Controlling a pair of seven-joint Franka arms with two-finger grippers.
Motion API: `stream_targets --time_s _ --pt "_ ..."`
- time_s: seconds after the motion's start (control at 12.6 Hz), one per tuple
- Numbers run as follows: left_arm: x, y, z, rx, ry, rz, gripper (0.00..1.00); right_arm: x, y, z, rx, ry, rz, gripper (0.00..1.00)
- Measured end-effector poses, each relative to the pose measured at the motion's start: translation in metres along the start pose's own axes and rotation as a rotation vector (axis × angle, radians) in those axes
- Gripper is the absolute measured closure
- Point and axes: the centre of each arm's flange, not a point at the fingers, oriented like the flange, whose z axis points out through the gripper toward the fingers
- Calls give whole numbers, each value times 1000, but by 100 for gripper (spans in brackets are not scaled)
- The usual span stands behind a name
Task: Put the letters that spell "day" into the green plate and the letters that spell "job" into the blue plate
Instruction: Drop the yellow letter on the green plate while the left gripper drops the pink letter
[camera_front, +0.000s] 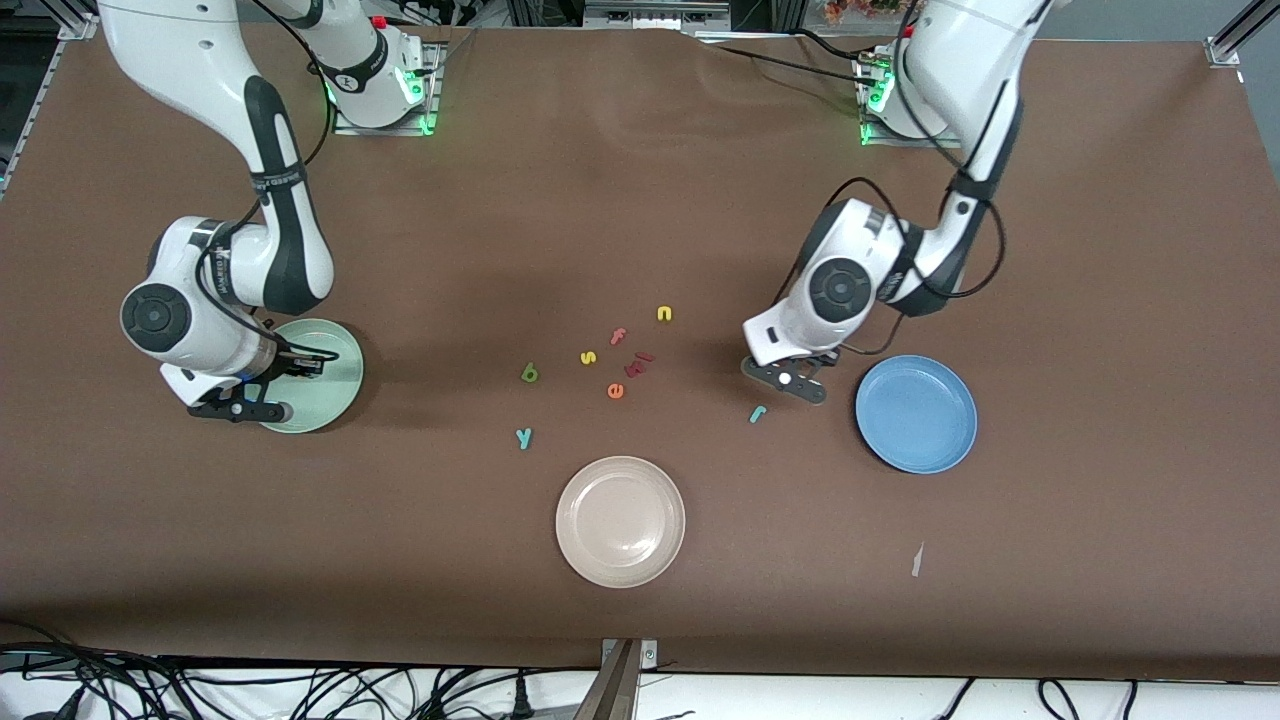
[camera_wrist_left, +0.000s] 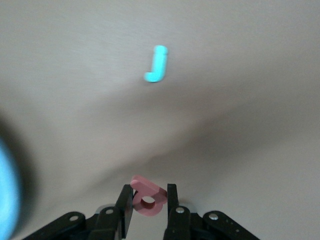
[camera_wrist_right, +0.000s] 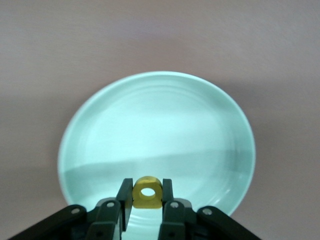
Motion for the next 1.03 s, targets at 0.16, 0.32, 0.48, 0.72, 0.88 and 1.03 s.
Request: stream_targets --time_s 0.16,0.32,0.48,0.72,0.88,1.03 --pt "-12 -68 -30 -12 10 140 69 0 2 1 0 -5 5 48" --pt "-27 -135 -35 -25 19 295 69 2 -15 -11 9 -25 42 25" --pt "-37 -168 -24 -39 12 414 69 4 -53 -29 13 -18 95 2" --pt "-30 -175 -1 -21 41 558 69 -7 -130 -42 13 5 171 0" --pt "-29 -189 16 -6 62 636 69 -14 -184 -50 34 20 223 0" --pt "-32 -204 33 -5 66 661 69 -18 -235 -58 64 38 241 0"
